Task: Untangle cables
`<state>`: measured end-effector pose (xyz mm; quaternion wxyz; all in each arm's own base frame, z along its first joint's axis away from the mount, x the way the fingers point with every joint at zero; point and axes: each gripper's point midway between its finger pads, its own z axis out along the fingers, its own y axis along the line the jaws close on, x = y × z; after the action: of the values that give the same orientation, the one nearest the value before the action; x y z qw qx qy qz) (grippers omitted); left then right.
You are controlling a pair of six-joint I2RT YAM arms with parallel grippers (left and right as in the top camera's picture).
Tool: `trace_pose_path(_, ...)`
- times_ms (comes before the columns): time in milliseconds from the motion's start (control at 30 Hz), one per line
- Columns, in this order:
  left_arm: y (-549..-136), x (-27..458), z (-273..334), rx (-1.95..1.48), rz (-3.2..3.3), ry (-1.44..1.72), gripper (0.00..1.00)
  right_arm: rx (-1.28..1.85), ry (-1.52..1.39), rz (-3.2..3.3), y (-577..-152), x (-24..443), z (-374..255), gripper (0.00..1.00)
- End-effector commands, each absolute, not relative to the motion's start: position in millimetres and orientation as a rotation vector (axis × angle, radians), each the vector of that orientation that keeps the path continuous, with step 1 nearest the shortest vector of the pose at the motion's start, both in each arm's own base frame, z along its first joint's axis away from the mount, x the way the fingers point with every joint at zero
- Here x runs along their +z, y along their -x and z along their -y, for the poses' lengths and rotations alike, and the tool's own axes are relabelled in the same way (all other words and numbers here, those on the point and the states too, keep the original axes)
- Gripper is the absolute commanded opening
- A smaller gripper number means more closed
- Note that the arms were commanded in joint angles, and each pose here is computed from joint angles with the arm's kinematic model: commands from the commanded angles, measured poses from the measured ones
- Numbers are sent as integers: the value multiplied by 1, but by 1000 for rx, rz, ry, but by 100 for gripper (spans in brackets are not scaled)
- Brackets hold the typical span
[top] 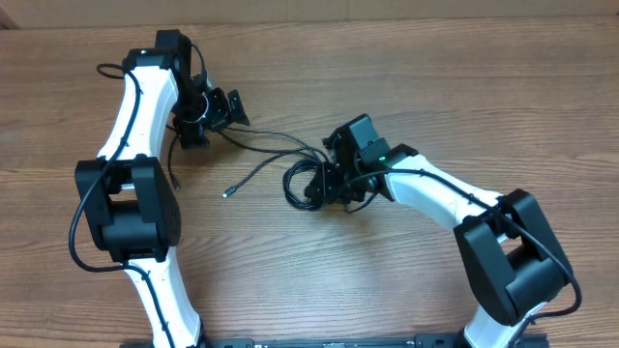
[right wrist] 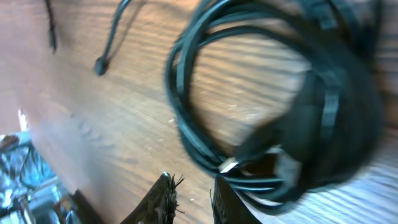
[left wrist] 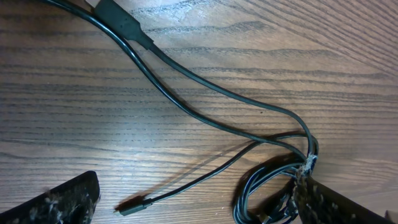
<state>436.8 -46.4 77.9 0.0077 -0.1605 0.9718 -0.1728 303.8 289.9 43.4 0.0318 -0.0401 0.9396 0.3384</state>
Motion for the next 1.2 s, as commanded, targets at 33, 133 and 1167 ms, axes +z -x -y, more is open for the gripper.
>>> trace_pose_path(33,-439,79,49,-561,-3034,471,100,1100,208,-2872,-296,50,-299,19)
trace_pose_path(133,-439,79,49,-561,-3034,471,100,1100,208,-2873,-296,50,-299,19)
trace_pose_path(1167,-439,79,49,-561,-3034,471,100,983,-63,-2688,-384,59,-297,4)
